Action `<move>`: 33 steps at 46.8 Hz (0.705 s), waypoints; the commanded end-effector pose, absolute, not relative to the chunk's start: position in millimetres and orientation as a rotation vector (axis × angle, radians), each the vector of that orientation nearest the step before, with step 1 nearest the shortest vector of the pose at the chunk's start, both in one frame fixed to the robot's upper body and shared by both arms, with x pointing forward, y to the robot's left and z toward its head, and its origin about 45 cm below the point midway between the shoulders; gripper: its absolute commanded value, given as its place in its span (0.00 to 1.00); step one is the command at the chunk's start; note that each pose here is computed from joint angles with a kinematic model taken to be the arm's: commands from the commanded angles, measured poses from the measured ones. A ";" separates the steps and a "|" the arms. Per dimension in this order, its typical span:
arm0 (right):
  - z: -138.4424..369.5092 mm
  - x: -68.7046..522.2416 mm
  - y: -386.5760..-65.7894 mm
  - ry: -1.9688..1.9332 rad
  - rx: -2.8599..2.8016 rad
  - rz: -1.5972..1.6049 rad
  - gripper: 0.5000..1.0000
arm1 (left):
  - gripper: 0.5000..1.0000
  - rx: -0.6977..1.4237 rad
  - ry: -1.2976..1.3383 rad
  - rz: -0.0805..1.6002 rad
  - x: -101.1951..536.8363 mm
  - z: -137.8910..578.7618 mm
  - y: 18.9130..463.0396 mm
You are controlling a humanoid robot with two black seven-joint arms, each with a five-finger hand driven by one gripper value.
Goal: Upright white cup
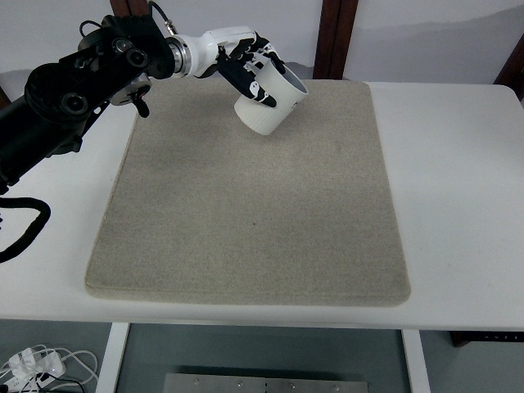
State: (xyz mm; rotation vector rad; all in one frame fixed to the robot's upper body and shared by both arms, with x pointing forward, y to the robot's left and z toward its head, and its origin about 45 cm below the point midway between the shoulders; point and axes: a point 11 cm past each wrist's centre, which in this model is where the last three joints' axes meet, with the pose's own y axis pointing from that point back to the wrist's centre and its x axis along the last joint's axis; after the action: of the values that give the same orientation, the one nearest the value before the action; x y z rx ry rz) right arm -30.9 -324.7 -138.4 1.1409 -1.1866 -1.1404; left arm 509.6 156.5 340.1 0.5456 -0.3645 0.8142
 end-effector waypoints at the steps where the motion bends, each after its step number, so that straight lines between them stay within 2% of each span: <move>1: -138.4 -30.9 -324.7 -1.187 1.141 -1.140 0.90 | 0.00 0.492 -0.340 0.819 508.7 338.3 159.5; 33: -138.4 -30.9 -324.7 -1.187 1.141 -1.140 0.90 | 0.00 0.234 -0.293 0.915 505.3 301.2 202.7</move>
State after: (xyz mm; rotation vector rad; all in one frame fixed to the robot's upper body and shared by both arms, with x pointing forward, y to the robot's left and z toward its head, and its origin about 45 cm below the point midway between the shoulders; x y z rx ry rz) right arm -31.0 -324.7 -138.4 1.1410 -1.1867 -1.1403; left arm 504.7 197.0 304.7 0.2505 -0.2872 0.8942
